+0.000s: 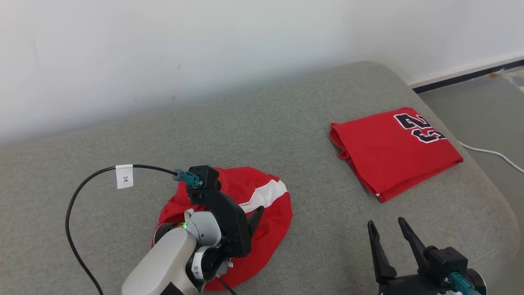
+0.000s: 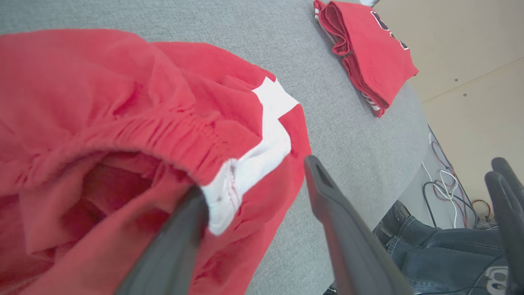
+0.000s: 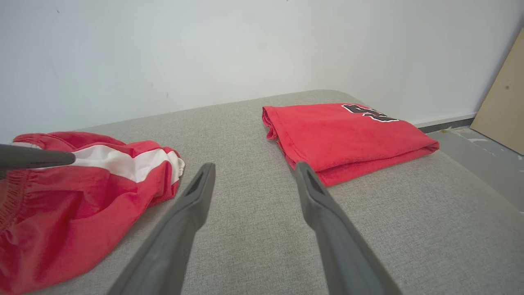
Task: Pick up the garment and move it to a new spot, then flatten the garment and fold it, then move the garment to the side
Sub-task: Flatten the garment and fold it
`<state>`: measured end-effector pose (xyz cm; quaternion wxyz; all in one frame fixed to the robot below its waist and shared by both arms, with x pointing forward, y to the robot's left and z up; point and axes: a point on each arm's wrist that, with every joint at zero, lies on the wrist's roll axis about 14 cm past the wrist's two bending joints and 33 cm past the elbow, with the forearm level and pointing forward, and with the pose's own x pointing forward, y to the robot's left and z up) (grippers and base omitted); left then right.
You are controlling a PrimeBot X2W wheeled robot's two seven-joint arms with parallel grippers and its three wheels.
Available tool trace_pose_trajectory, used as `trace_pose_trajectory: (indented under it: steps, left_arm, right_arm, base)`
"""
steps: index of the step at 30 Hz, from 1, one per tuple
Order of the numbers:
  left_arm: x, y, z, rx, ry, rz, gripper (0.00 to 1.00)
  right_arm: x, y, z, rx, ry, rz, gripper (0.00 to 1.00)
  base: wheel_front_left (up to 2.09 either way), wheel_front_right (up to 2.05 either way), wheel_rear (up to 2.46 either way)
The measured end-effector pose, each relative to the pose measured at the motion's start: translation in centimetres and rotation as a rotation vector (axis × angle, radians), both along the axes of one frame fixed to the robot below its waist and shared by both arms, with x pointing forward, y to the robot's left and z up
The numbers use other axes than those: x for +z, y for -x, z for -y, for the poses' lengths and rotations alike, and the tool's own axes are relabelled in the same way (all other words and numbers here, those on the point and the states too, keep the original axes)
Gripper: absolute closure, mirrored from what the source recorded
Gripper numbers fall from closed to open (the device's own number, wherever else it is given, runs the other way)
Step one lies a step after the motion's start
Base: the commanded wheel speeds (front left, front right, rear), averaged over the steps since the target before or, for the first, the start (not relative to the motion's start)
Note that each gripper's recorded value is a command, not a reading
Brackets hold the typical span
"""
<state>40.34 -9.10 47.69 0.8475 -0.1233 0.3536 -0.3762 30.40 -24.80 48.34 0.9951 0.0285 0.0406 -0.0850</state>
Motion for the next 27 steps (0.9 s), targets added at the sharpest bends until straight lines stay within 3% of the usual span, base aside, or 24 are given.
trace_pose_trajectory:
  steps: [1,2,3,4,9,12,22,24,27]
  left_arm:
    - [-0.3,0.0,0.1,0.002,-0.007,-0.008,0.03]
    - [-0.5,-0.1,0.2,0.002,-0.006,-0.009,0.33]
    - [-0.4,-0.2,0.4,0.0,0.005,-0.005,0.84]
    - [-0.2,-0.3,0.8,-0.002,0.024,0.001,1.0]
    - [3.5,-1.0,2.9,-0.037,0.134,0.089,1.0]
    - [8.3,-1.4,4.7,-0.073,0.251,0.197,1.0]
    - [25.3,1.5,6.5,-0.174,0.764,0.415,1.0]
    - [25.7,2.0,6.3,-0.182,0.788,0.414,1.0]
    - [21.9,2.6,5.8,-0.198,0.698,0.346,1.0]
  right_arm:
    - [0.0,0.1,0.1,-0.005,0.0,0.001,0.0]
    - [-0.1,0.1,0.2,-0.009,0.0,-0.001,0.0]
    - [-0.2,0.2,0.3,-0.013,-0.001,-0.005,0.0]
    - [-0.3,0.3,0.4,-0.016,-0.001,-0.007,0.0]
    - [-0.4,0.4,0.7,-0.024,-0.002,-0.007,0.0]
    - [-0.2,0.4,0.4,-0.017,-0.004,0.0,0.0]
    - [0.0,0.0,0.0,0.0,-0.007,0.004,0.0]
    - [0.1,-0.2,-0.2,0.01,-0.006,0.009,0.0]
    - [0.2,-0.5,-0.7,0.026,-0.006,0.01,0.0]
  base:
    - [0.0,0.0,0.0]
    - [0.0,0.0,0.0]
    - [0.0,0.0,0.0]
    - [0.0,0.0,0.0]
    - [0.0,0.0,0.0]
    - [0.0,0.0,0.0]
    - [0.0,0.0,0.0]
    - [0.0,0.0,0.0]
    - [0.0,0.0,0.0]
